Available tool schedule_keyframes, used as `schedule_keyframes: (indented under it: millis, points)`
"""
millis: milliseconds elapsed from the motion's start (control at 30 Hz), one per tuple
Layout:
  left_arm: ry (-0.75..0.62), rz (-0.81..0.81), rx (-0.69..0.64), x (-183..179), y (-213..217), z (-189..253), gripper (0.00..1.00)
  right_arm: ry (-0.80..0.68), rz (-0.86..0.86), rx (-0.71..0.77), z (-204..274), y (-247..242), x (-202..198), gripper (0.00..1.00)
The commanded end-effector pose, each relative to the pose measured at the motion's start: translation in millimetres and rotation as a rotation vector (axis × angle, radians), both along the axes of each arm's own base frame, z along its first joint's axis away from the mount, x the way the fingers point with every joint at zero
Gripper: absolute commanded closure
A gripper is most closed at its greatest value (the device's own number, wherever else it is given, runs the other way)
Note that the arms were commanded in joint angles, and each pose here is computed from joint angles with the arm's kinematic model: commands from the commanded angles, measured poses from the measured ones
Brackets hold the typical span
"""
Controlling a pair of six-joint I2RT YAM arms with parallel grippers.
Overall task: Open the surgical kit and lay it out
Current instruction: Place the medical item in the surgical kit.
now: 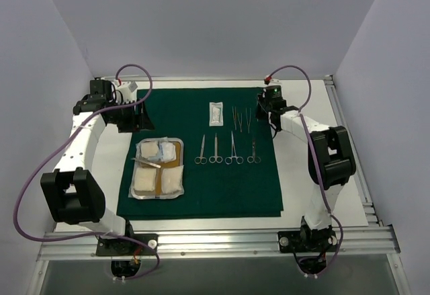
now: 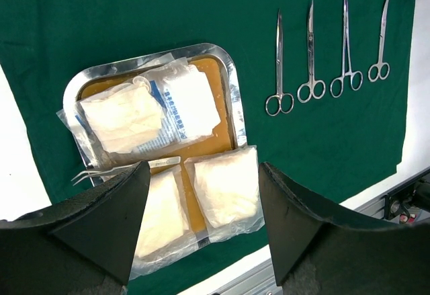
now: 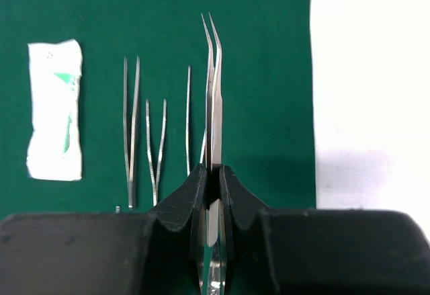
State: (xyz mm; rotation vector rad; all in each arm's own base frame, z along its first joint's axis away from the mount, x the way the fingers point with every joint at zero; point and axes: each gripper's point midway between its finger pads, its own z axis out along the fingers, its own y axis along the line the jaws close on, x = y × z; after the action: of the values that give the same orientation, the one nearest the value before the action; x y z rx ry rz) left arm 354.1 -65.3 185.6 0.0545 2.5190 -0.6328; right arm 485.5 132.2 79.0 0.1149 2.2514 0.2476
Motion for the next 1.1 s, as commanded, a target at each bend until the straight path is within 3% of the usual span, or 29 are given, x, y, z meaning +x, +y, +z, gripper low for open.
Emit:
schedule_keyframes:
  millis: [0, 267, 800, 1067]
  points:
    - [-0.019, -0.020, -0.018, 1.2, -0.5, 2.8, 0.26, 0.039, 0.046, -0.012, -10.3, 0.0, 3.8, 1.00]
    - [-0.003, -0.026, -0.037, 1.5, -2.4, -0.9, 0.26, 0.109, 0.034, -0.032, -44.7, -8.5, -2.1, 1.00]
    - [0.008, -0.030, -0.051, 0.9, -4.0, -2.5, 0.26, 0.161, 0.018, -0.024, -58.1, -14.4, -24.5, 1.00]
    - [0.007, -0.035, -0.059, 0.5, -5.4, -0.6, 0.26, 0.182, -0.015, -0.039, -64.4, -21.7, -24.9, 0.88]
